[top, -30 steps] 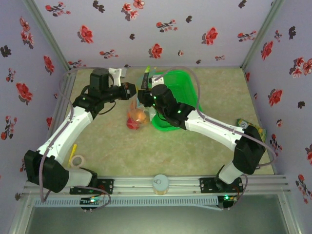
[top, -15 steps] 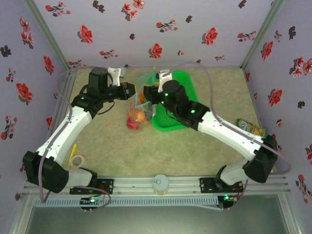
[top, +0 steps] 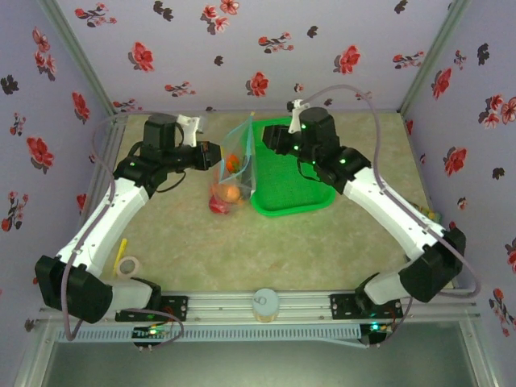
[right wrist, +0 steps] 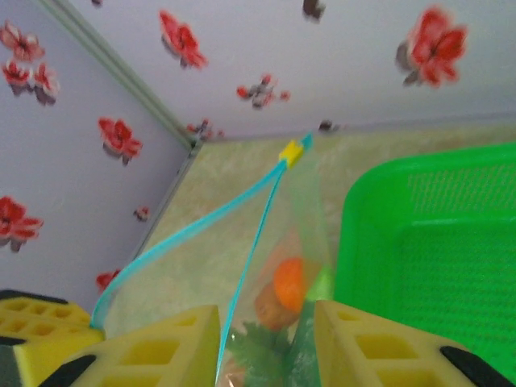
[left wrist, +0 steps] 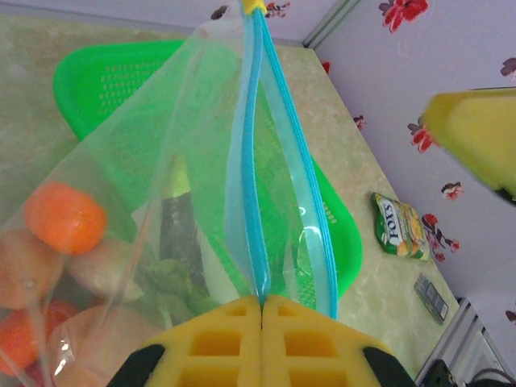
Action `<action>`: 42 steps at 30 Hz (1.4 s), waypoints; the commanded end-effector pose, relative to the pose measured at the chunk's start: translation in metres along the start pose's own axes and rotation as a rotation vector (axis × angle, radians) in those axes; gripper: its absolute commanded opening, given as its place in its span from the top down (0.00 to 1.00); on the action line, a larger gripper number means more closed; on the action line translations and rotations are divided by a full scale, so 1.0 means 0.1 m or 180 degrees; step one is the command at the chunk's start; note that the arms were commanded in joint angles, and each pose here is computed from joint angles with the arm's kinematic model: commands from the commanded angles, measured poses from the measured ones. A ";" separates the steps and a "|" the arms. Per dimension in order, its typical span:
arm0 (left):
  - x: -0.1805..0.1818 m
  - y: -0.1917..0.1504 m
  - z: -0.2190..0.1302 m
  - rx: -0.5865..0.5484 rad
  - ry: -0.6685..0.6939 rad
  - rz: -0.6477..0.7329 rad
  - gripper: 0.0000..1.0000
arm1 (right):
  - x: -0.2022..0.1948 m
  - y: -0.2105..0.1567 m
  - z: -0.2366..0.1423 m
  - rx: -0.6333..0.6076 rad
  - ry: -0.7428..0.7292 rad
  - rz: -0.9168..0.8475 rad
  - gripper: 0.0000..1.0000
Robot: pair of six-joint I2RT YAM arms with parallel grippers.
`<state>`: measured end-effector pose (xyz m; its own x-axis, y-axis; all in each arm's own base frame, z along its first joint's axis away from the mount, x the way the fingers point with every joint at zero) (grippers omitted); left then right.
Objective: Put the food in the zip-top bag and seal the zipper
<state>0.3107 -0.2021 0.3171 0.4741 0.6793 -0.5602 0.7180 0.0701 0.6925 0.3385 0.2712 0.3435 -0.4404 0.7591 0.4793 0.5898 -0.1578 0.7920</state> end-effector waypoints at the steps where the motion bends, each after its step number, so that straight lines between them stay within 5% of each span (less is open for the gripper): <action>1: -0.10 0.04 -0.11 0.0013 -0.0101 0.0123 1.00 | 0.15 -0.08 0.10 0.0251 0.0351 0.0158 0.62; 22: -0.06 -0.05 -0.03 0.0169 -0.0142 0.0096 0.93 | 0.32 -0.17 0.57 0.0542 0.0832 0.0466 0.88; 34: -0.16 -0.14 0.00 0.0311 -0.0261 0.0218 0.73 | 0.49 -0.04 0.64 0.0425 0.1141 0.0656 0.89; 42: -0.30 -0.24 0.03 0.0507 -0.0338 0.0404 0.71 | 0.57 -0.05 0.73 0.0451 0.1163 0.0658 0.89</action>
<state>0.2882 -0.2207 0.3101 0.5647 0.6252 -0.5388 0.7325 -0.0789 0.6761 0.3597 0.3521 0.3164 -0.4591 0.4940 0.7384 0.7887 -0.1558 0.5947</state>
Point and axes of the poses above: each hand's point on the last joint's axis, 136 mm out from that joint toward the fingers, its own z axis out along the fingers, its own x axis along the line the jaws close on, y = z × x, the point moved 3 cm from there along -z, back along the fingers, and after that the axes turned 1 degree about -z, right-handed, at the moved point
